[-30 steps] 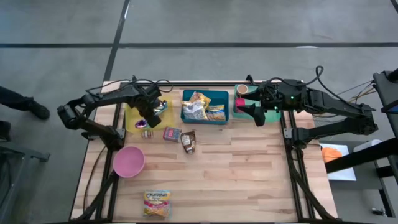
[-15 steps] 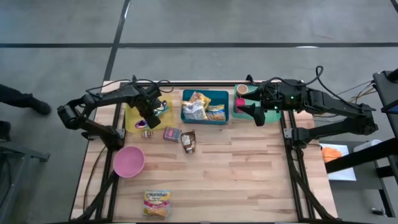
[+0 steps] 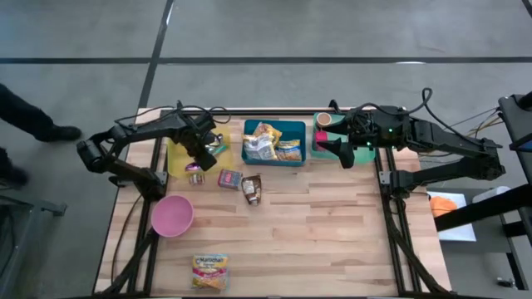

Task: Pick & Place Food Item
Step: Put the purple spoon into the yellow transparent bin, then adjust the yellow bin

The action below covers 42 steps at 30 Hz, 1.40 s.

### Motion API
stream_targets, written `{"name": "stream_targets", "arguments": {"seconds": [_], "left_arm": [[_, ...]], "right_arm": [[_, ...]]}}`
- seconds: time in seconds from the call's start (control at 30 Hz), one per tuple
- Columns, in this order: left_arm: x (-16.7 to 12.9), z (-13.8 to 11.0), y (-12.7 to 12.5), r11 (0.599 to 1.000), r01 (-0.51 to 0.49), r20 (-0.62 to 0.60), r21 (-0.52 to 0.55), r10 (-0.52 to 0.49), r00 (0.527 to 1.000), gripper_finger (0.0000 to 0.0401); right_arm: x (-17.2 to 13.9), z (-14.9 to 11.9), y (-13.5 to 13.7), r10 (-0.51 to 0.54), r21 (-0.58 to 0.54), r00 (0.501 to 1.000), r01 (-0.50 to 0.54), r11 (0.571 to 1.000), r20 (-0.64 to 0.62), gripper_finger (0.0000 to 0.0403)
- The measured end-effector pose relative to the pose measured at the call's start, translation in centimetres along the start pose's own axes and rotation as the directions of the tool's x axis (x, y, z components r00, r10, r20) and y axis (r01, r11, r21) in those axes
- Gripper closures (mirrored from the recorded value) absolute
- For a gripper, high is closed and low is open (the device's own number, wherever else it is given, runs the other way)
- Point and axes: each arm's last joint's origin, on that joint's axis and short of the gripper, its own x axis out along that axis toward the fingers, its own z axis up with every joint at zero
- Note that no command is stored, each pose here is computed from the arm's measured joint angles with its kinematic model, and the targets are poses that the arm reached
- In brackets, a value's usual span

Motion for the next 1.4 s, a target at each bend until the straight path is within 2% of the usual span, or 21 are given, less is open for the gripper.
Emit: {"name": "stream_targets", "arguments": {"seconds": [0.3, 0.4, 0.63, 0.7, 0.8, 0.9, 1.0, 1.13, 1.2, 1.23, 1.33, 1.4], "left_arm": [[0.0, -0.1, -0.1, 0.999, 0.036, -0.007, -0.023, -0.036, 0.999, 0.0326], [0.0, -0.1, -0.2, 0.998, 0.062, -0.009, -0.023, -0.063, 0.998, 0.0290], [-0.3, 0.0, -0.2, 0.997, 0.063, -0.019, -0.052, -0.064, 0.998, 0.0178], [-1.1, 0.4, -0.3, 0.997, 0.053, -0.018, -0.051, -0.054, 0.998, 0.0163], [-2.9, 1.2, -0.4, 0.999, 0.027, -0.011, -0.046, -0.028, 1.000, 0.0161], [-5.0, 1.9, -1.1, 1.000, 0.028, 0.012, 0.003, -0.028, 1.000, 0.0177], [-6.4, 2.1, -2.6, 0.995, 0.037, 0.004, 0.091, -0.038, 0.999, 0.0215], [-7.0, 1.4, -4.8, 0.974, 0.071, -0.062, 0.216, -0.059, 0.996, 0.0313], [-7.0, 0.9, -5.7, 0.962, 0.112, -0.107, 0.249, -0.087, 0.990, 0.0371], [-6.9, 0.7, -6.2, 0.960, 0.121, -0.122, 0.255, -0.092, 0.988, 0.0385], [-6.4, -0.2, -7.0, 0.965, 0.097, -0.172, 0.245, -0.055, 0.983, 0.0394], [-5.9, -0.7, -7.1, 0.976, 0.079, -0.205, 0.202, -0.037, 0.978, 0.0397]], "right_arm": [[0.0, 0.0, 0.0, 0.000, -0.003, 1.000, 0.000, 1.000, 0.000, 0.0108], [0.0, 0.0, 0.0, 0.000, -0.006, 1.000, 0.000, 1.000, 0.000, 0.0109], [0.0, 0.0, 0.0, 0.000, -0.007, 1.000, 0.000, 1.000, 0.000, 0.0108], [0.0, 0.0, 0.0, 0.000, -0.009, 1.000, 0.000, 1.000, 0.000, 0.0108], [0.0, 0.0, 0.0, 0.000, -0.011, 1.000, 0.000, 1.000, 0.000, 0.0108], [0.0, 0.0, 0.0, 0.001, -0.011, 1.000, -0.001, 1.000, -0.001, 0.0108], [0.0, 0.0, 0.0, 0.003, -0.011, 1.000, -0.004, 1.000, -0.003, 0.0108], [0.0, 0.0, 0.0, 0.004, -0.011, 1.000, -0.004, 1.000, -0.005, 0.0108], [0.0, 0.0, 0.0, 0.003, -0.011, 1.000, -0.003, 1.000, -0.005, 0.0109], [0.0, 0.0, 0.0, 0.003, -0.012, 1.000, -0.003, 1.000, -0.006, 0.0108], [0.0, 0.0, 0.0, 0.004, -0.031, 1.000, -0.004, 1.000, -0.006, 0.0108], [0.0, 0.0, 0.0, 0.004, -0.036, 1.000, -0.004, 0.999, -0.006, 0.0108]]}}
